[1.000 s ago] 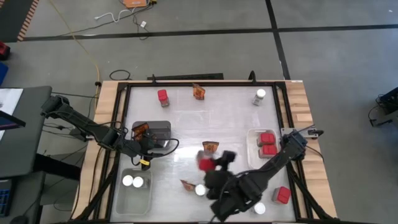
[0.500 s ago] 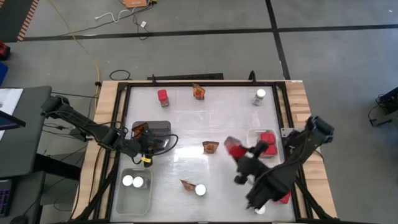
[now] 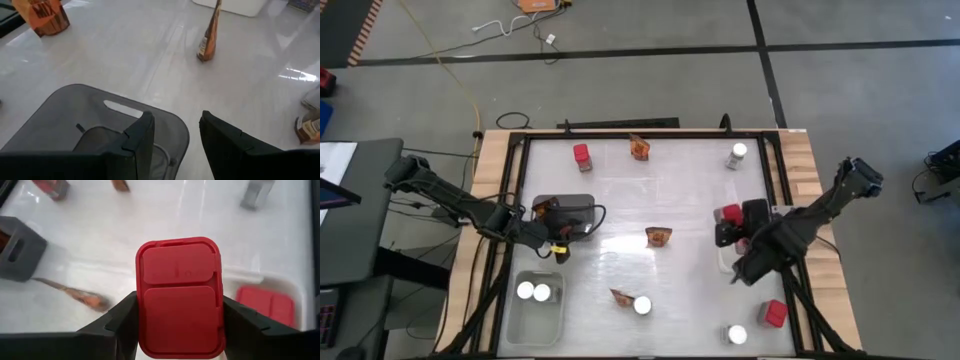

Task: Sort spices by type
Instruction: Put the red spice can into the white bin

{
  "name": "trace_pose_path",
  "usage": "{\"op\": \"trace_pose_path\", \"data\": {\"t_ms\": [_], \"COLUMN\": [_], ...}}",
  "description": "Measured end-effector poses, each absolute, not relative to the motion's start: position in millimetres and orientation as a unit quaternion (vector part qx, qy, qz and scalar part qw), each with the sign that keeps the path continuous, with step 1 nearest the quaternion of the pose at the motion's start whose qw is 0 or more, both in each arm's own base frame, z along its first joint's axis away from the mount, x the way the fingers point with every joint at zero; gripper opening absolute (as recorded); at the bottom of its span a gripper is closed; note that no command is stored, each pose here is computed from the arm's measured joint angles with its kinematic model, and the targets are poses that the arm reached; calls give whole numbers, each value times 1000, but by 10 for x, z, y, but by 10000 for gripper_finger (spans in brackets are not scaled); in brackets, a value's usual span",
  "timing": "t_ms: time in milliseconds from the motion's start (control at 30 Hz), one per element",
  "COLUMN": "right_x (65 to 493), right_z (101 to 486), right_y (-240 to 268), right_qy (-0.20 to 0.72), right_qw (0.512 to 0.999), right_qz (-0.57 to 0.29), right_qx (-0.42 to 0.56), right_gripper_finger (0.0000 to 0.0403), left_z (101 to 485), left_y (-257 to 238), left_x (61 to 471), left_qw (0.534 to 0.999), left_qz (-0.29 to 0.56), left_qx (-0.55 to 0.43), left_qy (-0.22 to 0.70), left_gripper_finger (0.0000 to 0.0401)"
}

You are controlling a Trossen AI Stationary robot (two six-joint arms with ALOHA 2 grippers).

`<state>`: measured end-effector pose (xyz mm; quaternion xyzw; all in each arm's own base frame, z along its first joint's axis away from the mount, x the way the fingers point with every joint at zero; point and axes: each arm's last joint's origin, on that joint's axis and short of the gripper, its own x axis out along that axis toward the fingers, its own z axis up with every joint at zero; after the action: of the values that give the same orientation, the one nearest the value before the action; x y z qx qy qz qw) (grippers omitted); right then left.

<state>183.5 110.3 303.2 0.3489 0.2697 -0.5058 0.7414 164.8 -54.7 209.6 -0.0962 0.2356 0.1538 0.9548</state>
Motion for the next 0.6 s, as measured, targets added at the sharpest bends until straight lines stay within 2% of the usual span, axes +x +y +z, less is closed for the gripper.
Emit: {"op": "trace_pose_path", "data": {"t_ms": [267, 600], "right_x": [2034, 2121], "right_z": [2838, 2701], "right_y": [1044, 1047], "right_qy": [351, 349], "right_qw": [661, 637], "right_qz": [-568, -599], "right_qx": [342, 337], "right_gripper_finger": [238, 238], "left_z": [2092, 2091], "left_y": [-545, -545], "left_x": [1645, 1643], "left_qw": [952, 951], "left_qz": [159, 161], "left_qx": [-115, -122], "left_qy": [235, 234], "left_gripper_finger": [149, 149]}}
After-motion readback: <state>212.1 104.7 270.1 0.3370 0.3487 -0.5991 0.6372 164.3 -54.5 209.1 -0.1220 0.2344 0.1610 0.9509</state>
